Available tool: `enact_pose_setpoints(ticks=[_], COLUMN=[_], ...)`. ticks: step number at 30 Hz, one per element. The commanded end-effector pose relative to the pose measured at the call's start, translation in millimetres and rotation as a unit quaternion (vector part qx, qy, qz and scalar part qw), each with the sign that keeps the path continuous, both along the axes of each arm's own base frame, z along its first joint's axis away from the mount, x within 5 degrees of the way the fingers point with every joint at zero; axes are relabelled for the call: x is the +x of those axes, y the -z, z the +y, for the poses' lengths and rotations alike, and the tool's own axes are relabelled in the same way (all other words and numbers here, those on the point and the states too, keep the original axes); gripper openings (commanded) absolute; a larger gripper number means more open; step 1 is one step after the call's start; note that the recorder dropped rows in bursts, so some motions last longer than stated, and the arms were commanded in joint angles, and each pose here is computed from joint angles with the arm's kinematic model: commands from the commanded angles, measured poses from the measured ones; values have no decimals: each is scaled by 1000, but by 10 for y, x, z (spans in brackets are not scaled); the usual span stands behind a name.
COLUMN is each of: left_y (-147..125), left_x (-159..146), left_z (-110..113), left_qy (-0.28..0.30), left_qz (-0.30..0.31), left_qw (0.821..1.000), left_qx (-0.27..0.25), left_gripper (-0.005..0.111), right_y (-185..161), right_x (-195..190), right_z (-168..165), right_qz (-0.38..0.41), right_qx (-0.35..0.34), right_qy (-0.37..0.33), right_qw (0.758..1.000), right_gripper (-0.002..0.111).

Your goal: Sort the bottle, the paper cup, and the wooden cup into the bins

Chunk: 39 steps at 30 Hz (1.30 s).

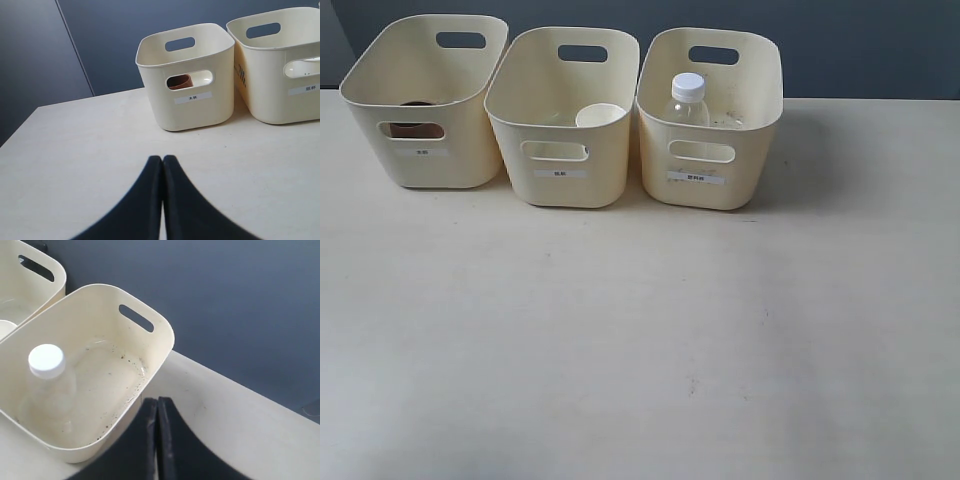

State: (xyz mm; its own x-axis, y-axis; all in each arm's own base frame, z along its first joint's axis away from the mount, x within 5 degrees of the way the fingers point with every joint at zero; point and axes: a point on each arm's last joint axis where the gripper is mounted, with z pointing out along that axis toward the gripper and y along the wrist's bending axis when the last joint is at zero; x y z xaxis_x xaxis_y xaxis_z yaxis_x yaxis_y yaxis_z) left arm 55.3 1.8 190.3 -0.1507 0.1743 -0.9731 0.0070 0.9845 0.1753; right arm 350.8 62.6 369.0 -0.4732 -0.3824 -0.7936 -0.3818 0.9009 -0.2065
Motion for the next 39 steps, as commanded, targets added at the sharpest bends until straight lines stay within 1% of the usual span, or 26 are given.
enact_pose_setpoints(ticks=[1,4,10,14,17,25,31,34,36,39], left_y=[-19,-19,-19,-19,-19,-19,-19,-19,-19,-19], left_x=[2,2,2,2,2,2,2,2,2,2], left_z=[-4,-4,-4,-4,-4,-4,-4,-4,-4,-4], left_qy=[2,2,2,2,2,2,2,2,2,2], left_qz=[-3,-3,-3,-3,-3,-3,-3,-3,-3,-3], left_qw=[1000,1000,1000,1000,1000,1000,1000,1000,1000,1000], left_qx=[-4,-4,-4,-4,-4,-4,-4,-4,-4,-4], left_gripper=[0,0,0,0,0,0,0,0,0,0], right_y=[-250,-520,-1048,-1301,-1416,-1637,-1744,-1792,-1715,-1519], right_x=[-202,-436,-1037,-1429,-1647,-2187,-2551,-2834,-2990,-3117], right_z=[-40,-70,-162,-222,-255,-343,-479,-538,-547,-562], right_qz=[-33,-73,-165,-218,-245,-309,-355,-383,-367,-374], right_qx=[15,26,40,49,53,62,53,54,72,82], right_qy=[3,2,1,0,0,0,39,69,84,102], right_qw=[999,997,985,975,968,949,933,920,924,918], right_gripper=[-1,-1,-1,-1,-1,-1,-1,-1,-1,-1])
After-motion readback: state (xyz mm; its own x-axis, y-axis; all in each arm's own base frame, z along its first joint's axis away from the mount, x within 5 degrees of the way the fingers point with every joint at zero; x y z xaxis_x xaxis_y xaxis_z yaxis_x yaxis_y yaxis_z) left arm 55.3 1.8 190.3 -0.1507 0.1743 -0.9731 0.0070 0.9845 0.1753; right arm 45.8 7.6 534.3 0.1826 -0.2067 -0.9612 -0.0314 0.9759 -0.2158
